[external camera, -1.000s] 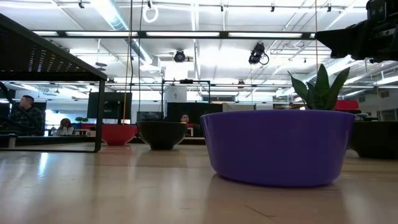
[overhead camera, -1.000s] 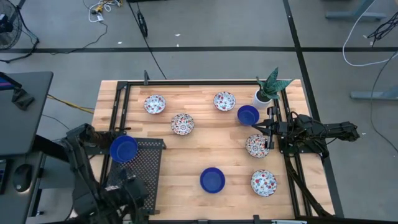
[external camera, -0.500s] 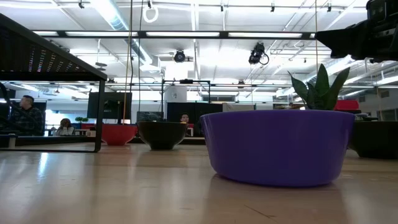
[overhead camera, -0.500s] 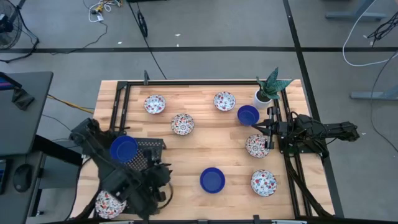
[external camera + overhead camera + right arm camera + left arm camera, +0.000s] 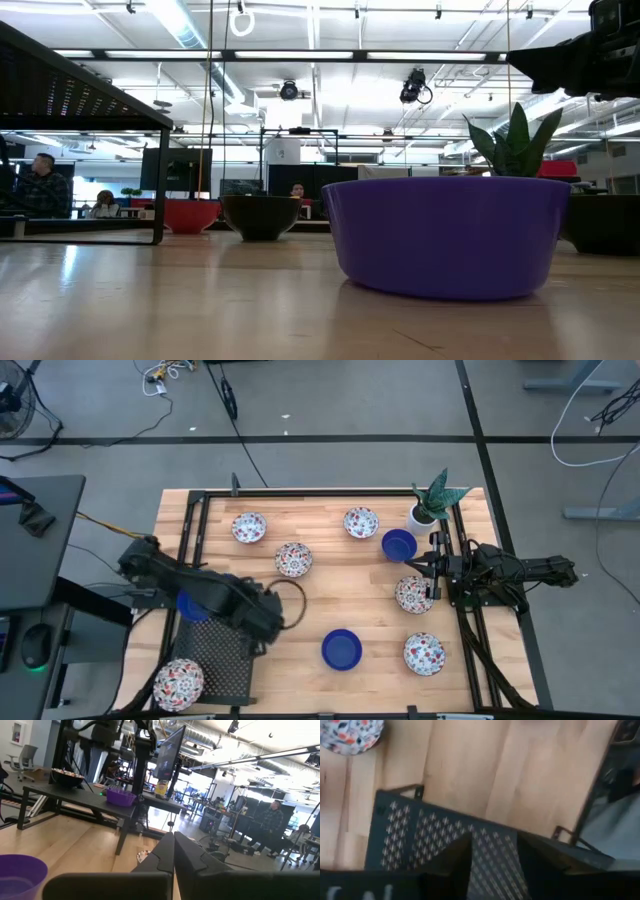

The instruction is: Pick & Place Mini bowls

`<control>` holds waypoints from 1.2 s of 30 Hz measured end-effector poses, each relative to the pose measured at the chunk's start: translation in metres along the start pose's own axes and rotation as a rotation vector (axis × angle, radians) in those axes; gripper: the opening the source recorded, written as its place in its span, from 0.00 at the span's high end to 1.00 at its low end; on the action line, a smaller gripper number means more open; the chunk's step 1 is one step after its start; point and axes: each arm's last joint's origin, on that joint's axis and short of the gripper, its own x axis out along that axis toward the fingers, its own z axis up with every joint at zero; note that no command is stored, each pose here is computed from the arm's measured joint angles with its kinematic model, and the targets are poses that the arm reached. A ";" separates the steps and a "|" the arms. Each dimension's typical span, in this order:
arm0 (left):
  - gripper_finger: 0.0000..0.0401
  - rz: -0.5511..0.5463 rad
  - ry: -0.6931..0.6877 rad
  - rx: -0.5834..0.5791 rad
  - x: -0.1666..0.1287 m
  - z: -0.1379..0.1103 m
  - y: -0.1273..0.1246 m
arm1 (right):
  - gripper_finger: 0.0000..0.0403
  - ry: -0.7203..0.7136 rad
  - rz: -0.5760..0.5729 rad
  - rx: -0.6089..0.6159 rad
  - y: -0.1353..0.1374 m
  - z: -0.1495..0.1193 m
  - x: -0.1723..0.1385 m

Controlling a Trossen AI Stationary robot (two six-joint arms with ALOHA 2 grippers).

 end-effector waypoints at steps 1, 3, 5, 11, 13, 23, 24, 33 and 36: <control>0.55 -0.009 -0.012 -0.041 -0.007 -0.003 0.004 | 0.98 0.000 0.000 0.000 0.000 0.000 0.000; 0.50 -0.026 -0.024 -0.098 -0.015 -0.014 0.011 | 0.98 -0.001 0.000 0.000 0.000 0.000 0.000; 0.46 -0.026 -0.030 -0.158 -0.020 -0.031 0.017 | 0.98 0.000 0.000 0.000 0.000 0.000 0.000; 0.45 0.000 0.052 -0.239 -0.006 -0.078 0.036 | 0.98 0.000 0.000 0.000 0.000 0.000 0.000; 0.46 0.016 0.073 -0.242 0.000 -0.090 0.041 | 0.98 0.000 -0.001 0.000 0.000 0.000 0.000; 0.46 0.075 0.124 -0.110 0.019 -0.115 0.041 | 0.98 0.000 0.000 0.000 0.000 0.000 0.000; 0.46 0.083 0.128 -0.097 0.021 -0.117 0.040 | 0.98 -0.001 0.000 0.000 0.000 0.000 0.000; 0.46 0.120 0.132 -0.004 0.035 -0.134 0.033 | 0.98 -0.001 0.000 0.000 0.000 0.000 0.000; 0.46 0.099 0.122 0.007 0.035 -0.136 0.030 | 0.98 0.000 0.000 0.000 0.000 0.000 0.000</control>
